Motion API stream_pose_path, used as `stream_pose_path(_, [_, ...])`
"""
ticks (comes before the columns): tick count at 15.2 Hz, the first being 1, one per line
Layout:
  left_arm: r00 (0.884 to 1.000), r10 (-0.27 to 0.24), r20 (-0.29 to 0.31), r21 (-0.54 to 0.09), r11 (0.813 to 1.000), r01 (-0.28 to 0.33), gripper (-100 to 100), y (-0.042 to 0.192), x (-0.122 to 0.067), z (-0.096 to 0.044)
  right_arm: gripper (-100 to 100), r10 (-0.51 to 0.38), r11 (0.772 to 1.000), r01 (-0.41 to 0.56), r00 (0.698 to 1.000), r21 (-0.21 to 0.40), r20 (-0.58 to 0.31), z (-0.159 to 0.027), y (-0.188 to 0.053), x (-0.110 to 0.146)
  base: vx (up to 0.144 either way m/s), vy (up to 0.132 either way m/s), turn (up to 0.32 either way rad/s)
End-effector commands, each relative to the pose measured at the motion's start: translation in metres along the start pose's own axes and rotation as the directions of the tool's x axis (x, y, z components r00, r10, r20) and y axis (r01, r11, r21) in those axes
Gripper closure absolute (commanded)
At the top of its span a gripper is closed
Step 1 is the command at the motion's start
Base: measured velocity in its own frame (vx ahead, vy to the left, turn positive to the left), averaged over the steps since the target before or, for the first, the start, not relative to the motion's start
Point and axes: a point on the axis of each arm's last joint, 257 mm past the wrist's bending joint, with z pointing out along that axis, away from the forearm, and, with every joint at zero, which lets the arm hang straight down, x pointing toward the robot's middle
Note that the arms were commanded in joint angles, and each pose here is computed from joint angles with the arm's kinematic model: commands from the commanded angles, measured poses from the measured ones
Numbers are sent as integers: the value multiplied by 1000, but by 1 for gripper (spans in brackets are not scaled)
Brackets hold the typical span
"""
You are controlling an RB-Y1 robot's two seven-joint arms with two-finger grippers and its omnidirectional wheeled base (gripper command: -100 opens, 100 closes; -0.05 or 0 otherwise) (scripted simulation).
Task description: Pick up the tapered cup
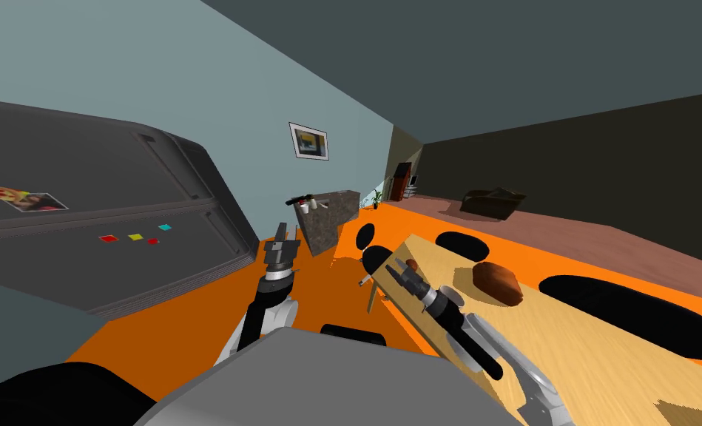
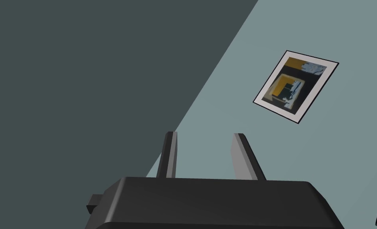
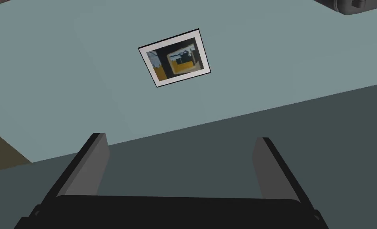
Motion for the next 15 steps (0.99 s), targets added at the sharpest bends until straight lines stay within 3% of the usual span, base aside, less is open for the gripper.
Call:
stream_pose_path(1, [1000, 0, 0, 0, 1000, 0, 0, 0, 0, 0, -100, -81, 997, 81, 993, 1, -81, -9, -12, 16, 12, 3, 54])
stream_pose_path(2, [1000, 0, 0, 0, 1000, 0, 0, 0, 0, 0, -100, -83, 997, 83, 993, 1, -82, -9, -12, 17, 10, 0, 22])
stream_pose_path(5, [1000, 0, 0, 0, 1000, 0, 0, 0, 0, 0, -100, -218, 976, 219, 952, -18, -217, -26, -37, 46, 12, -3, 50])
stream_pose_path(7, [1000, 0, 0, 0, 1000, 0, 0, 0, 0, 0, -100, -239, 970, 242, 940, -19, -245, -31, -43, 52, 11, -5, 39])
stream_pose_path(8, [1000, 0, 0, 0, 1000, 0, 0, 0, 0, 0, -100, -299, 952, 304, 902, -36, -313, -43, -59, 65, 8, -5, 45])
stream_pose_path(9, [1000, 0, 0, 0, 1000, 0, 0, 0, 0, 0, -100, -311, 948, 316, 893, -40, -324, -46, -61, 67, 9, -7, 53])
stream_pose_path(10, [1000, 0, 0, 0, 1000, 0, 0, 0, 0, 0, -100, -358, 930, 363, 854, -59, -377, -57, -75, 78, 9, -11, 59])
stream_pose_path(12, [1000, 0, 0, 0, 1000, 0, 0, 0, 0, 0, -100, -378, 921, 384, 835, -69, -400, -62, -80, 81, 8, -12, 35])
stream_pose_path(13, [1000, 0, 0, 0, 1000, 0, 0, 0, 0, 0, -100, -426, 896, 434, 778, -95, -462, -80, -98, 92, 10, -10, 43])
stream_pose_path(15, [1000, 0, 0, 0, 1000, 0, 0, 0, 0, 0, -100, -438, 890, 445, 766, -105, -470, -82, -99, 94, 9, -13, 38])
